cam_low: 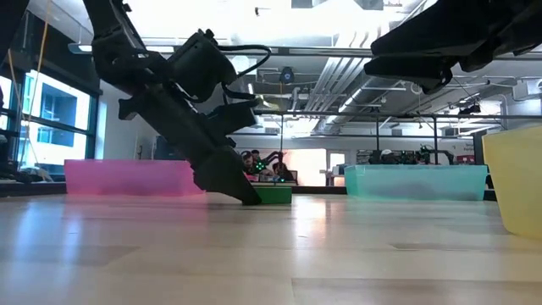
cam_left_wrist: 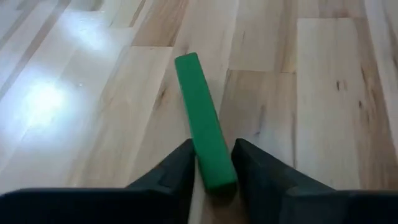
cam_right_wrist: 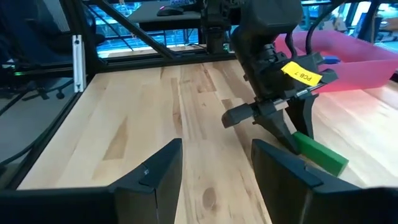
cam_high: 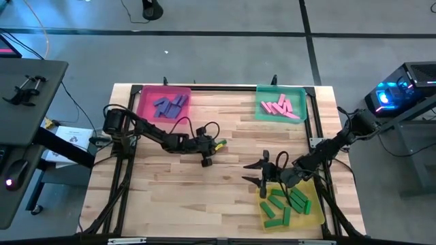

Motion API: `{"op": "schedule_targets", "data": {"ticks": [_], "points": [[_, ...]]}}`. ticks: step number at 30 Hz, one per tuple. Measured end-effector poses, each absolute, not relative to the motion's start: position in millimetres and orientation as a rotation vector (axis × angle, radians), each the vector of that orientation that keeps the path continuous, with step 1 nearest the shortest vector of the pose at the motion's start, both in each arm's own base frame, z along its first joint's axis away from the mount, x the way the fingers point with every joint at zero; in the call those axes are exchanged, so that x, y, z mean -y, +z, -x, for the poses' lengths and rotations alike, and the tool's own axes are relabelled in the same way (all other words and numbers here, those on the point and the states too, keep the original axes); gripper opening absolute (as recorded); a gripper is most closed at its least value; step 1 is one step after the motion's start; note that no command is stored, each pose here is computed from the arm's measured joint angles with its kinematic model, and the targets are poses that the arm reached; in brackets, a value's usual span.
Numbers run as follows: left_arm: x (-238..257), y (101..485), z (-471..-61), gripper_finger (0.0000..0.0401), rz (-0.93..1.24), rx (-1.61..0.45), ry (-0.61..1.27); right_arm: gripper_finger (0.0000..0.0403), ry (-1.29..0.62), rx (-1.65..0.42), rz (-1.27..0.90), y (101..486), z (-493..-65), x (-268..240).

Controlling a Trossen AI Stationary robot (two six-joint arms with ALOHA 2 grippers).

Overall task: Sort blocks
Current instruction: Put the green block into the yellow bin

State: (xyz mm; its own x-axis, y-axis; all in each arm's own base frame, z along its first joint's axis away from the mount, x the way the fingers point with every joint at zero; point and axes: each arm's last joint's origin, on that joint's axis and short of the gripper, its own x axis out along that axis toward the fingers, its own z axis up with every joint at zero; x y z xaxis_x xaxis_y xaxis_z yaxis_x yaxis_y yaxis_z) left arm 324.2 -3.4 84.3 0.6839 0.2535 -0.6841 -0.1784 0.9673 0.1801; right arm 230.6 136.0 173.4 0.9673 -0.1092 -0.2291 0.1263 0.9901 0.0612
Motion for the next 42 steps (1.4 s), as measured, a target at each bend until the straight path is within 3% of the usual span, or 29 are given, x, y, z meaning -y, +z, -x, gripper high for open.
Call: {"op": "schedule_targets", "data": {"ticks": [5,12,26,30,35,42], "points": [[13.0,86.6,-325.8,0.0028,-0.116,-0.746,0.214,0.0177,-0.111,-0.233,-0.076,172.2,-231.3,-136.0],[55.9,109.4,-324.9,0.0029,-0.163,-0.628,0.036,0.0177,-0.109,-0.317,0.063,150.7,-242.3,-127.6],[90.4,133.2,-320.5,0.0029,-0.179,-0.493,-0.036,0.0174,-0.104,-0.458,0.177,141.2,-308.6,-125.9],[90.3,132.7,-320.4,0.0031,-0.174,-0.497,-0.036,0.0132,-0.112,-0.544,0.2,146.8,-317.2,-130.2],[90.4,132.7,-320.3,0.0051,-0.164,-0.498,-0.031,0.0029,-0.135,-0.616,0.17,150.3,-319.9,-131.1],[94.3,133.2,-319.4,0.0089,-0.136,-0.501,-0.054,0.0032,-0.126,-0.75,0.121,177.1,-295.3,-160.0]]}}
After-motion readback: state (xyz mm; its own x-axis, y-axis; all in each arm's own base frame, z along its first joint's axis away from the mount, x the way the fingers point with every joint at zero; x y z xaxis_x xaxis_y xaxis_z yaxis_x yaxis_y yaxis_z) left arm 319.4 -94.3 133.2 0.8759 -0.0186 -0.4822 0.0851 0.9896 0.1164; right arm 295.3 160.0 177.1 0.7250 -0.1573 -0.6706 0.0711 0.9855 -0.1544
